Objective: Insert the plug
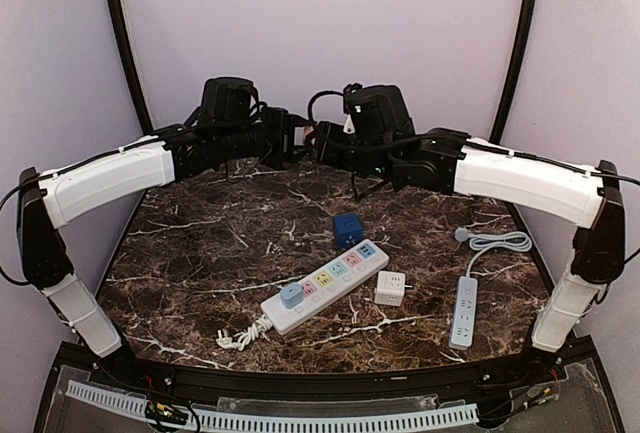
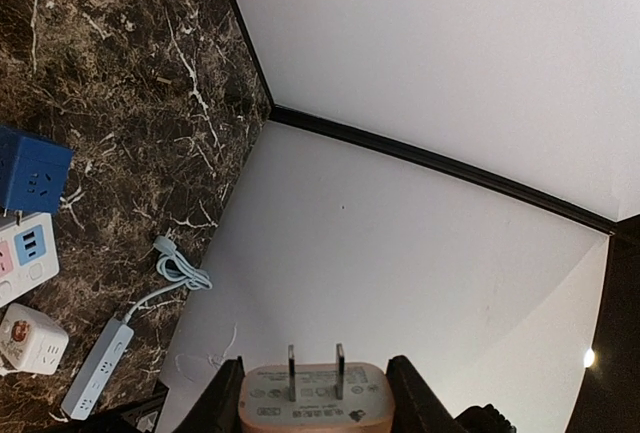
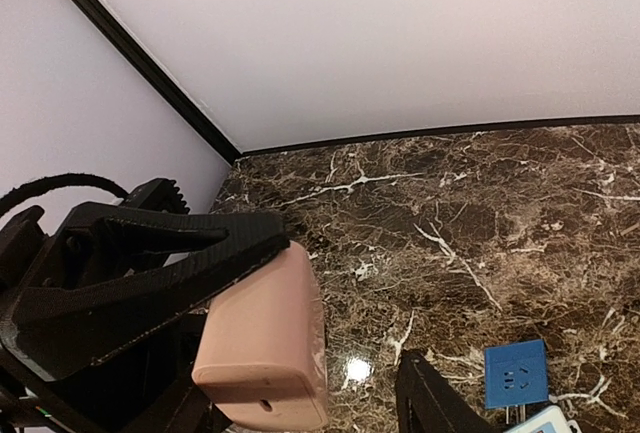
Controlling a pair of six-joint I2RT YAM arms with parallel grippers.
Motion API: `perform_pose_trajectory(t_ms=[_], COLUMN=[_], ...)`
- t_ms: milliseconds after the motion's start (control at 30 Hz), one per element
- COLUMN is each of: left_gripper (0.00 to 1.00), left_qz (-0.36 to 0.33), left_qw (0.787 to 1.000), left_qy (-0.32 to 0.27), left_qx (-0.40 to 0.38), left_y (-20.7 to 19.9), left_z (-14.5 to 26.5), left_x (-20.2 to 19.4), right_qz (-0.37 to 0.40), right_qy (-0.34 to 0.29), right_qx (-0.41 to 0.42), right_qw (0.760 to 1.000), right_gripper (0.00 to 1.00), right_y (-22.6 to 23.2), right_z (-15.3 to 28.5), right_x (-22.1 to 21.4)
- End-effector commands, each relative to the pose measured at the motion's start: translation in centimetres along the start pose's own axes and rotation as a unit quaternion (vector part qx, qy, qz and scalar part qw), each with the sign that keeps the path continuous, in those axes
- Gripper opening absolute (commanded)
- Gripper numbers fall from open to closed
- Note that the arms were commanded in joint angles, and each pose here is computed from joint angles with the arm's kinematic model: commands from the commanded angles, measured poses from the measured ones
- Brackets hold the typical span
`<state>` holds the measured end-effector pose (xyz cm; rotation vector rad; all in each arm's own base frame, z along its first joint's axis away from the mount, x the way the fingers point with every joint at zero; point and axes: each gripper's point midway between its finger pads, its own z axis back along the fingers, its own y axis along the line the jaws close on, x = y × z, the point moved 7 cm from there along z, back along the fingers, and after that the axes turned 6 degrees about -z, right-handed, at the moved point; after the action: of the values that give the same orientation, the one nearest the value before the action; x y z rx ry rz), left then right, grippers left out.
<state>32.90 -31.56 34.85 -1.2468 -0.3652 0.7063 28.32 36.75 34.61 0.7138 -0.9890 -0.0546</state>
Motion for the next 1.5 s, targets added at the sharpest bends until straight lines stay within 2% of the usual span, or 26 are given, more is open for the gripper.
perform_pose_trajectory(t_ms=[0, 233, 367, 467, 600, 933, 967, 1000, 1033, 1067, 1100, 1167, 1200, 1233, 1300, 1467], left_gripper=[0.01, 0.01, 0.01, 0.01, 0.01, 0.03, 0.05, 0.14, 0.30, 0.41, 0.59, 0.77, 0.81, 0.91, 0.97, 0.99], left_qz=[0.004, 0.008, 0.009, 0.009, 0.010, 0.010, 0.010, 0.009, 0.006, 0.001, -0.002, -0.010, -0.014, -0.015, -0.021, -0.034], left_qw=[1.000, 1.000, 1.000, 1.000, 1.000, 1.000, 1.000, 1.000, 1.000, 1.000, 1.000, 1.000, 1.000, 1.000, 1.000, 0.999], left_qy=[0.006, 0.010, 0.010, 0.010, 0.010, 0.008, 0.009, 0.010, 0.014, 0.016, 0.018, 0.020, 0.020, 0.020, 0.018, 0.013], left_qx=[-0.013, -0.012, -0.009, -0.009, -0.009, -0.006, -0.006, -0.006, -0.010, -0.011, -0.012, -0.003, 0.002, 0.003, 0.007, 0.014], left_y=[-0.3, -0.2, 0.0, 0.0, 0.0, 0.4, 0.4, 0.4, 0.3, 0.2, 0.0, 0.0, 0.2, 0.2, 0.3, 0.7], left_z=[0.0, -0.3, -0.4, -0.5, -0.6, -0.8, -0.8, -0.9, -0.9, -0.9, -0.9, -0.8, -0.8, -0.7, -0.4, 0.5], left_x=[-0.1, -0.1, -0.1, 0.0, 0.0, 0.1, 0.0, 0.0, -0.1, -0.1, -0.2, -0.2, -0.2, -0.2, -0.2, -0.2], right_qz=[-0.006, 0.008, 0.016, 0.018, 0.021, 0.022, 0.022, 0.022, 0.022, 0.022, 0.021, 0.021, 0.022, 0.024, 0.028, 0.046], right_qy=[-0.028, -0.034, -0.036, -0.034, -0.030, -0.019, -0.016, -0.015, -0.014, -0.014, -0.014, -0.016, -0.017, -0.017, -0.019, -0.011], right_qx=[0.000, 0.006, 0.011, 0.011, 0.009, 0.009, 0.009, 0.009, 0.009, 0.008, 0.008, 0.008, 0.010, 0.011, 0.015, 0.023], right_qw=[1.000, 0.999, 0.999, 0.999, 0.999, 1.000, 1.000, 1.000, 1.000, 1.000, 1.000, 1.000, 1.000, 1.000, 0.999, 0.999], right_gripper=[0.56, 0.55, 0.59, 0.56, 0.45, 0.03, 0.00, 0.00, 0.00, 0.00, 0.00, 0.00, 0.00, 0.00, 0.00, 0.00], right_y=[0.0, 0.2, 0.4, 0.3, 0.1, -0.3, -0.3, -0.3, -0.3, -0.4, -0.4, -0.4, -0.4, -0.4, -0.3, -0.8], right_z=[-0.9, -1.3, -1.4, -1.6, -1.7, -1.8, -1.8, -1.7, -1.7, -1.6, -1.5, -1.2, -1.0, -0.9, -0.3, 0.7], right_x=[1.4, 1.8, 2.0, 1.9, 1.6, 1.6, 1.5, 1.5, 1.5, 1.5, 1.5, 1.7, 1.8, 1.8, 2.1, 2.0])
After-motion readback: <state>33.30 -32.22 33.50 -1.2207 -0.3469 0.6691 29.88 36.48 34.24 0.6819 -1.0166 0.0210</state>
